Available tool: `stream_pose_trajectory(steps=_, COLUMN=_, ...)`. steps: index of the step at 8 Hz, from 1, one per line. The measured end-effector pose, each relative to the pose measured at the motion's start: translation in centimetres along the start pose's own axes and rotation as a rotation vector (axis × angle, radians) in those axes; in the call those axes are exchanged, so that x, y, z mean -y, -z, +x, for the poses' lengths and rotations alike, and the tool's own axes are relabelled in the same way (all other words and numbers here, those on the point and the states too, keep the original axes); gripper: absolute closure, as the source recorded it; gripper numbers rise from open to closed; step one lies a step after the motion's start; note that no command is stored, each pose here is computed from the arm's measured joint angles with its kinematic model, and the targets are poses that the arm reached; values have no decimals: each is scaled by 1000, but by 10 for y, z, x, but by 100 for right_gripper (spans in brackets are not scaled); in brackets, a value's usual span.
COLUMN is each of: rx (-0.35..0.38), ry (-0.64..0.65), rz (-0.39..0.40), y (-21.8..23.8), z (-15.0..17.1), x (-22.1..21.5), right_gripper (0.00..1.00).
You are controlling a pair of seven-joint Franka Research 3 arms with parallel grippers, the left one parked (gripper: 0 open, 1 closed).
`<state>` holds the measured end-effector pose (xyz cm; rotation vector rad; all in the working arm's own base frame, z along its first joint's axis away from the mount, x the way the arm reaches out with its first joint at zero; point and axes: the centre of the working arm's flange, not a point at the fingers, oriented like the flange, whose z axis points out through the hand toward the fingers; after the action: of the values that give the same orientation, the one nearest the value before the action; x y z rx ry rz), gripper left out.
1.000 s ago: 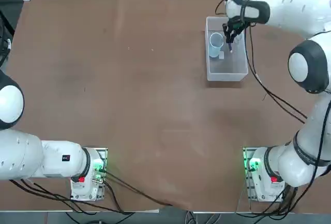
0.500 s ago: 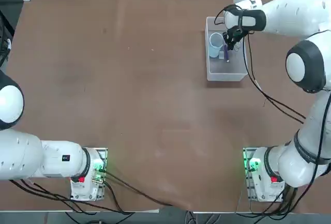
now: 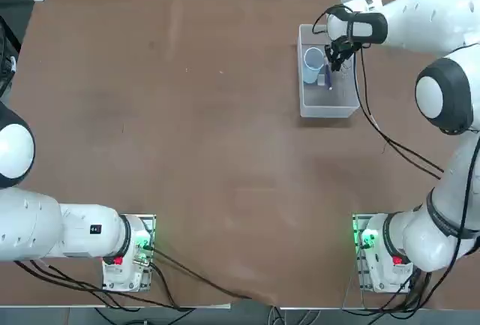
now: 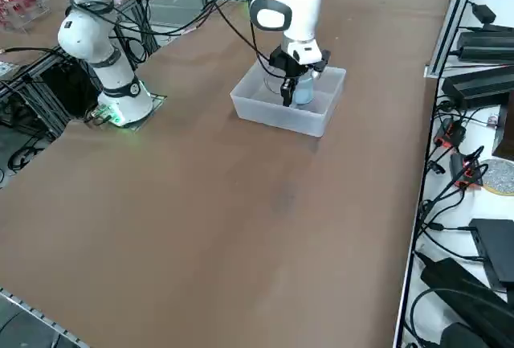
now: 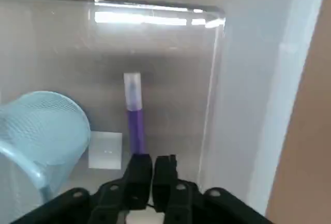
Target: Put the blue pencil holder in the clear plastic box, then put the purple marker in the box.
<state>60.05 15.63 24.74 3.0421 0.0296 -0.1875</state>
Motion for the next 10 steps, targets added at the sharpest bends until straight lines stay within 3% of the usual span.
stream_pose_trajectory(steps=1, rx=-25, ry=-5, rz=9, y=15, z=3, x=-1, right_gripper=85)
stream_pose_trajectory(steps=6, rx=-93, ry=-47, rz=56, y=161, z=1, x=-36, right_gripper=4)
stream_pose_trajectory(steps=10, rx=-145, ry=-39, rz=76, y=264, z=-15, x=-78, right_gripper=0)
